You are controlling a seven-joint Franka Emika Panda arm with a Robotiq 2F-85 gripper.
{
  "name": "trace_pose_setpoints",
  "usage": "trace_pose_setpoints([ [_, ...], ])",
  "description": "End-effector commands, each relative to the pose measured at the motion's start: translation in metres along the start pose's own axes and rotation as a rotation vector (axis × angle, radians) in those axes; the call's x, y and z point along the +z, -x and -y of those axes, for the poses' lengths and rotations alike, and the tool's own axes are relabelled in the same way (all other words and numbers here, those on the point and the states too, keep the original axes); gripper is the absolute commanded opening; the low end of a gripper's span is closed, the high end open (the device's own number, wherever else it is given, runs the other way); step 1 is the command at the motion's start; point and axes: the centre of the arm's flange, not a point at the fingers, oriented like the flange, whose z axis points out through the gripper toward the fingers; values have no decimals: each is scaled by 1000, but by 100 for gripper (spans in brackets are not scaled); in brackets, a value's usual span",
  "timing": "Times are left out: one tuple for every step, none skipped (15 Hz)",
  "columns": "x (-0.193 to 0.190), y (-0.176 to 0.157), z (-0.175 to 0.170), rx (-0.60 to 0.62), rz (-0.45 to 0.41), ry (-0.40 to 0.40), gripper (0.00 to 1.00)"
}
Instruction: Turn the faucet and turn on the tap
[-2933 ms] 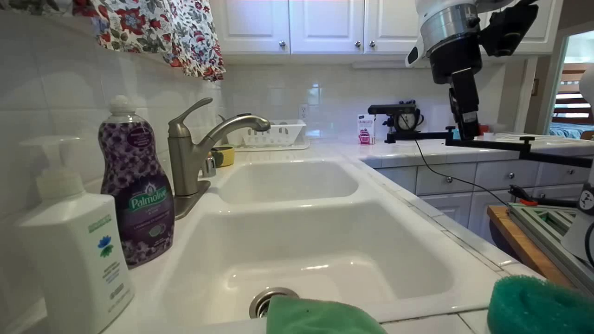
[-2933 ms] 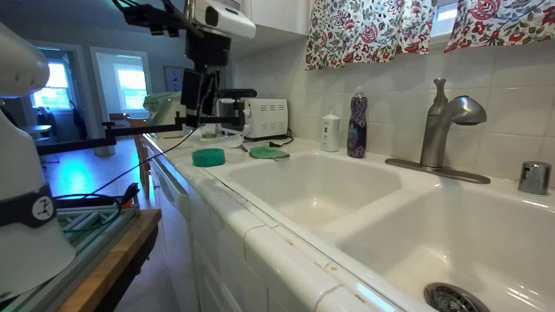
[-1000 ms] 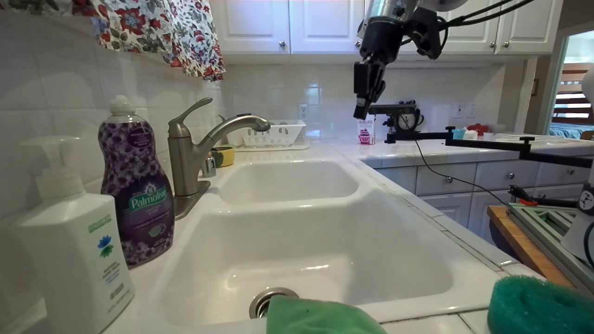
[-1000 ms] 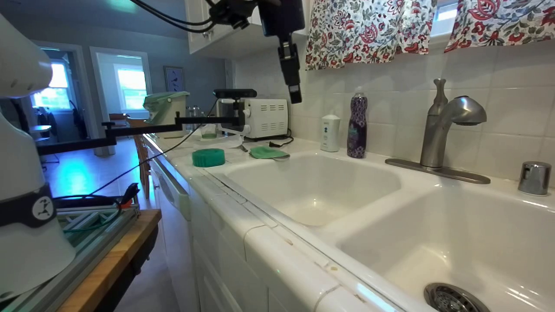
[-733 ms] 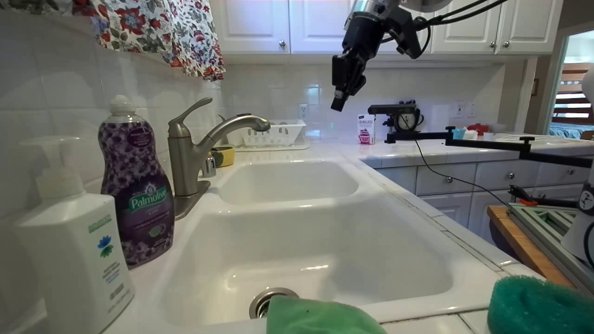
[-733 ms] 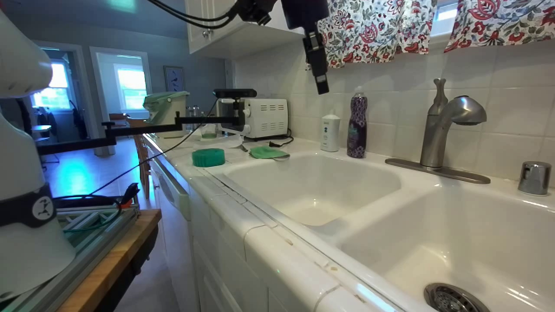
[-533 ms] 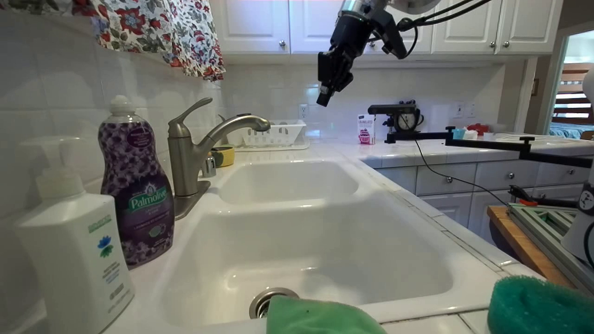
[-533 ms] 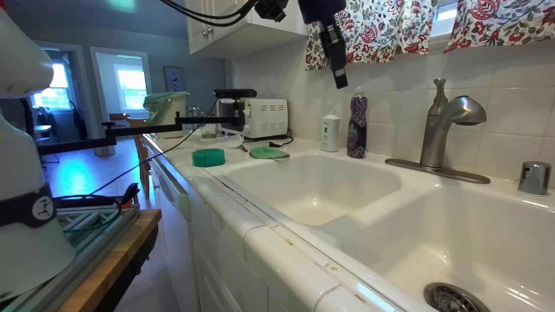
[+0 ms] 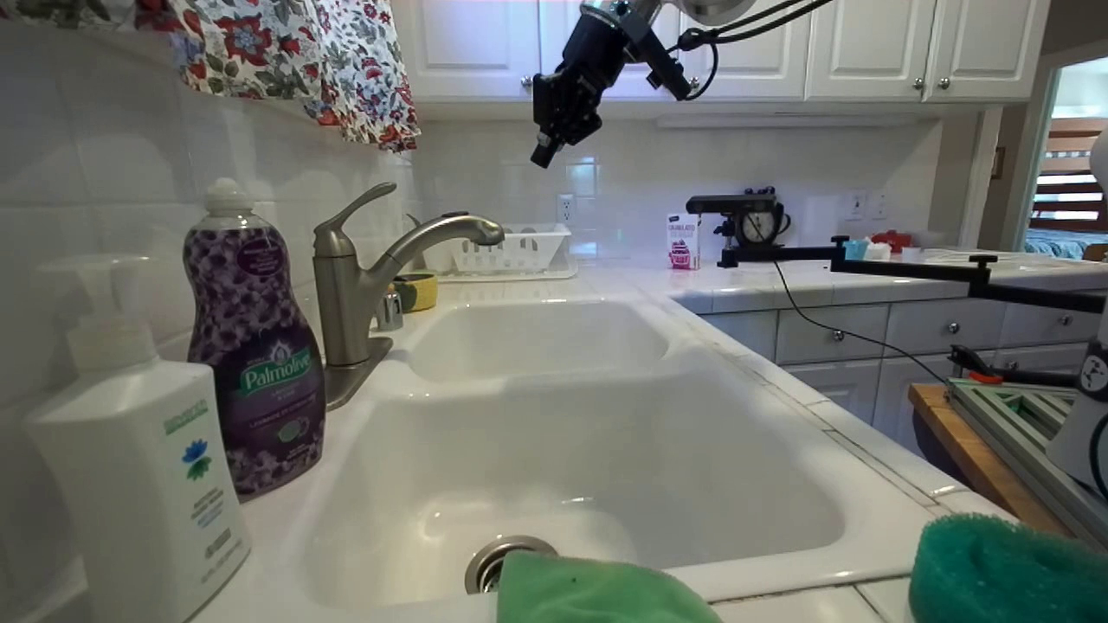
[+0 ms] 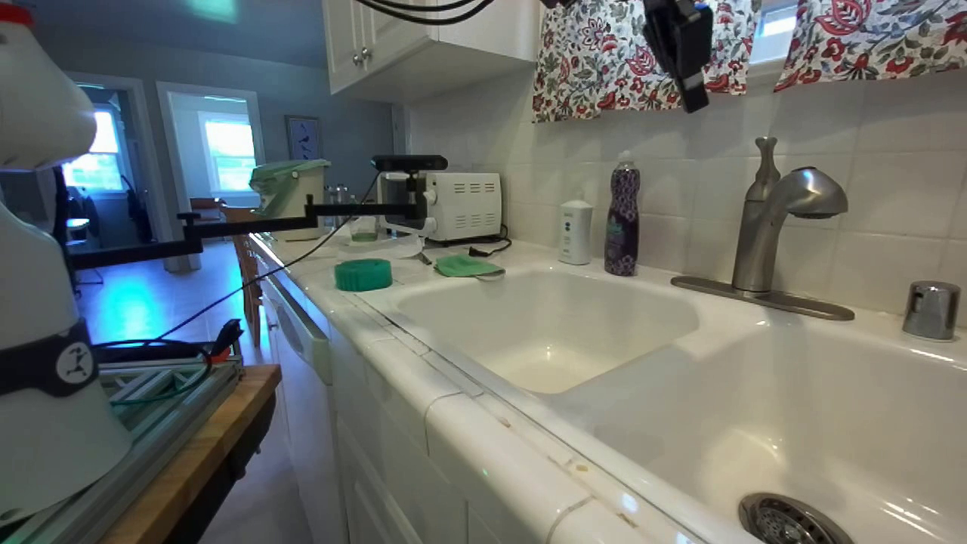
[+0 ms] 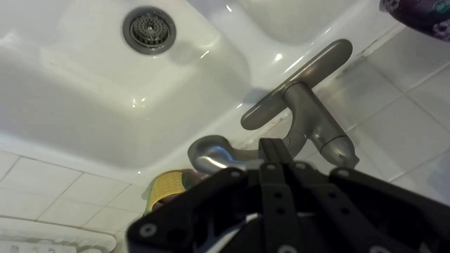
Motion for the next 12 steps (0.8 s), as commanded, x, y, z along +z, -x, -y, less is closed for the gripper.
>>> trace_pose_setpoints([
  [7,-43,8,21,-37,21,0],
  [8,-54,9,24,-48,19,0],
  [7,-62,9,21,-59,21,0],
  [9,-72,9,19,-62,20,0],
  [12,-80,9,17,-65,18,0],
  [15,-87,8,20,-66,19,0],
  [20,-92,8,25,-66,16,0],
  [24,-99,7,29,-65,17,0],
  [30,-105,6,33,-64,18,0],
  [35,-111,4,40,-63,22,0],
  [40,-117,2,42,-67,28,0],
  [46,-122,-2,52,-63,31,0],
])
